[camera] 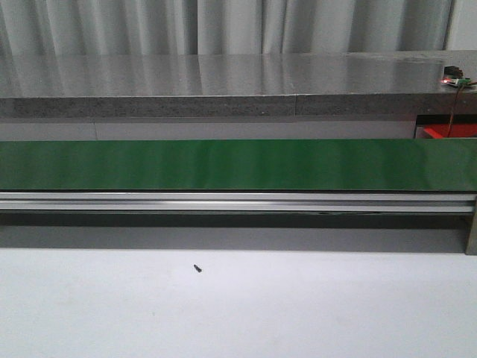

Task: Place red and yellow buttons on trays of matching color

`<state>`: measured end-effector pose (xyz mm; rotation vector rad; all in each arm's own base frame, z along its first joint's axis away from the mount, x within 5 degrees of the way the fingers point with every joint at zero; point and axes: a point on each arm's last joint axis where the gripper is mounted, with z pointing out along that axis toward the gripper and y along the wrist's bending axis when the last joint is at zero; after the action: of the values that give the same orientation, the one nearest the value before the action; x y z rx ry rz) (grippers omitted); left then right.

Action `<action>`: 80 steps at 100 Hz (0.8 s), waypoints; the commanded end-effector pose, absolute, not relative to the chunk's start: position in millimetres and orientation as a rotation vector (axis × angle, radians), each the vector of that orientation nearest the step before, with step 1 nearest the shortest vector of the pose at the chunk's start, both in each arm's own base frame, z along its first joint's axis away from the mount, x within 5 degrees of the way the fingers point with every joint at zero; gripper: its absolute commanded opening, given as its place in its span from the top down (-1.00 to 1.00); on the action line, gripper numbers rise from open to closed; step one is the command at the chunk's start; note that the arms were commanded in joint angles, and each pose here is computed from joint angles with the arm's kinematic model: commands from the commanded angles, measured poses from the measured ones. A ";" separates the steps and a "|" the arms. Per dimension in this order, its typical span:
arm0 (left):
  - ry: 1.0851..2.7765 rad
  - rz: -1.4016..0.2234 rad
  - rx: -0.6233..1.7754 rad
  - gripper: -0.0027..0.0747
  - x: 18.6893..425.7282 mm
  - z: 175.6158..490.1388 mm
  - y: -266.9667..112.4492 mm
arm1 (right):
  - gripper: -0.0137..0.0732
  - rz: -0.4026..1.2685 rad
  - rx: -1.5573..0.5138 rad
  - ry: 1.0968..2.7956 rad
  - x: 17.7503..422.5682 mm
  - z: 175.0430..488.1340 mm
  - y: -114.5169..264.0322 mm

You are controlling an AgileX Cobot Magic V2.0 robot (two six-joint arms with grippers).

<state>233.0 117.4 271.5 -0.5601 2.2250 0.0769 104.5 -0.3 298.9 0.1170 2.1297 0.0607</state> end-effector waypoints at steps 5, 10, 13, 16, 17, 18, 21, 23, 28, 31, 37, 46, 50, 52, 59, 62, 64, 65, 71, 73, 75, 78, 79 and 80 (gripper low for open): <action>2.198 0.068 -0.579 -0.69 252.9 282.1 129.7 | 0.97 0.059 0.105 2.034 107.4 312.8 -0.5; 2.222 0.051 -0.588 -0.67 260.0 278.3 133.2 | 0.97 0.059 0.105 2.034 107.4 312.8 -0.5; 2.239 0.037 -0.602 -0.67 264.6 274.5 135.4 | 0.97 0.059 0.105 2.034 107.4 312.8 -0.5; 2.247 0.020 -0.624 -0.67 268.6 272.3 137.4 | 0.97 0.059 0.105 2.034 107.4 312.8 -0.5; 2.247 0.018 -0.626 -0.67 270.1 272.8 138.1 | 0.97 0.059 0.105 2.034 107.4 312.8 -0.5; 2.256 0.009 -0.635 -0.67 271.6 270.3 138.8 | 0.97 0.059 0.105 2.034 107.4 312.8 -0.5; 2.265 -0.006 -0.655 -0.67 276.0 268.8 140.9 | 0.97 0.059 0.105 2.034 107.4 312.8 -0.5; 2.278 -0.017 -0.673 -0.67 278.4 265.5 142.2 | 0.97 0.059 0.105 2.034 107.4 312.8 -0.5; 2.300 -0.030 -0.705 -0.67 284.8 261.7 146.2 | 0.97 0.059 0.105 2.034 107.4 312.8 -0.5; 2.317 -0.033 -0.718 -0.67 288.0 259.0 148.4 | 0.97 0.059 0.105 2.034 107.4 312.8 -0.5; 2.359 -0.037 -0.744 -0.67 294.3 252.1 152.9 | 0.97 0.059 0.105 2.034 107.4 312.8 -0.5; 2.400 -0.029 -0.770 -0.67 303.5 246.3 159.9 | 0.97 0.059 0.105 2.034 107.4 312.8 -0.5; 2.401 -0.031 -0.778 -0.67 307.3 245.5 162.2 | 0.97 0.059 0.105 2.034 107.4 312.8 -0.5; 2.402 -0.032 -0.781 -0.67 309.2 244.4 163.4 | 0.97 0.059 0.105 2.034 107.4 312.8 -0.5; 2.409 -0.043 -0.799 -0.67 315.1 241.1 166.5 | 0.97 0.059 0.105 2.034 107.4 312.8 -0.5; 2.424 -0.050 -0.802 -0.67 317.3 238.0 167.5 | 0.97 0.059 0.105 2.034 107.4 312.8 -0.5; 2.426 -0.052 -0.803 -0.67 318.6 238.2 168.1 | 0.97 0.059 0.105 2.034 107.4 312.8 -0.5; 2.431 -0.054 -0.804 -0.67 319.3 236.6 168.5 | 0.97 0.059 0.105 2.034 107.4 312.8 -0.5; 2.445 -0.059 -0.809 -0.67 322.9 233.2 170.5 | 0.97 0.059 0.105 2.034 107.4 312.8 -0.5; 2.451 -0.062 -0.813 -0.67 323.8 231.5 170.9 | 0.97 0.059 0.105 2.034 107.4 312.8 -0.5; 2.451 -0.062 -0.815 -0.67 324.4 231.0 171.4 | 0.97 0.059 0.105 2.034 107.4 312.8 -0.5; 2.458 -0.064 -0.818 -0.67 325.9 228.7 172.2 | 0.97 0.059 0.105 2.034 107.4 312.8 -0.5; 2.459 -0.066 -0.818 -0.67 326.2 228.5 172.3 | 0.97 0.059 0.105 2.034 107.4 312.8 -0.5; 2.459 -0.066 -0.818 -0.67 326.8 228.4 172.6 | 0.97 0.059 0.105 2.034 107.4 312.8 -0.5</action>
<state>321.2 168.9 206.9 -0.8207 2.5413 -0.0813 104.5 -0.3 298.9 0.1170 2.1297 0.0607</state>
